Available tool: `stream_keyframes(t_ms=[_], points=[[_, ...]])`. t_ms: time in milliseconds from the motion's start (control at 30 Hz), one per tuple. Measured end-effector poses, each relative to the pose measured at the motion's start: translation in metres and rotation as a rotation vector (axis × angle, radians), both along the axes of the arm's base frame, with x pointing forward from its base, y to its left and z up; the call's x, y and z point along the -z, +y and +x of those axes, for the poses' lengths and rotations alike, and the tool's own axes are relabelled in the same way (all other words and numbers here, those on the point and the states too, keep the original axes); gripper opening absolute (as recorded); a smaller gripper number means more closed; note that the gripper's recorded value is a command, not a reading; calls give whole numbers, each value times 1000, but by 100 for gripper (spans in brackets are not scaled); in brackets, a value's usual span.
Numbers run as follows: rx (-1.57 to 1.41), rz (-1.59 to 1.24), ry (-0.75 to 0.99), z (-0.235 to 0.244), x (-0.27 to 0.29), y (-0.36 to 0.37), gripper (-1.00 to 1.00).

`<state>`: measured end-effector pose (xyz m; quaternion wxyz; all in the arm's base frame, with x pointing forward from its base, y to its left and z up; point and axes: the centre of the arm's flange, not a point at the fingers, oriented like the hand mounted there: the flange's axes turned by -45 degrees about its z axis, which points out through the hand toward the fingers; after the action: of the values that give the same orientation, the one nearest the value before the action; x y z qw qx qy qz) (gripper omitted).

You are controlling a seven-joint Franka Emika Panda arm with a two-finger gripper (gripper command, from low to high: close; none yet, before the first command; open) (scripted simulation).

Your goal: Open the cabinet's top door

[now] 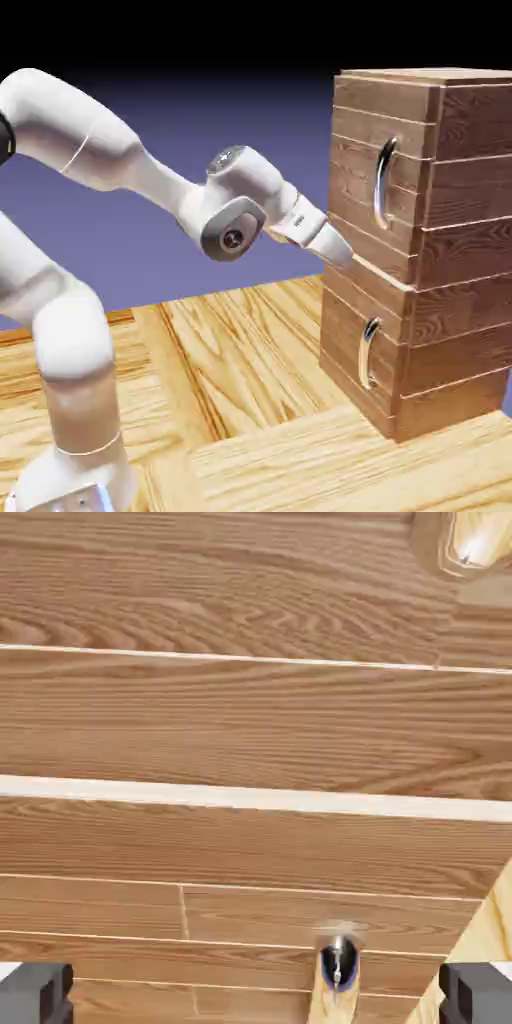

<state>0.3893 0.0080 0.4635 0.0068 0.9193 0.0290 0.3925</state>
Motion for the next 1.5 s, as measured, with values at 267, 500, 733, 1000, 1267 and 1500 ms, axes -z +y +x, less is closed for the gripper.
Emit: stream_keyframes(t_ms=[267, 500, 733, 1000, 1267, 1500], points=[[-26, -21, -70, -4, -31, 18, 100], [-37, -37, -140, -12, -53, 28, 100], [-38, -47, -218, -20, -68, 32, 100], [-32, -50, -318, -29, -79, 27, 100], [-23, -40, -427, -34, -84, 14, 100], [-17, -18, -526, -33, -82, -3, 100]])
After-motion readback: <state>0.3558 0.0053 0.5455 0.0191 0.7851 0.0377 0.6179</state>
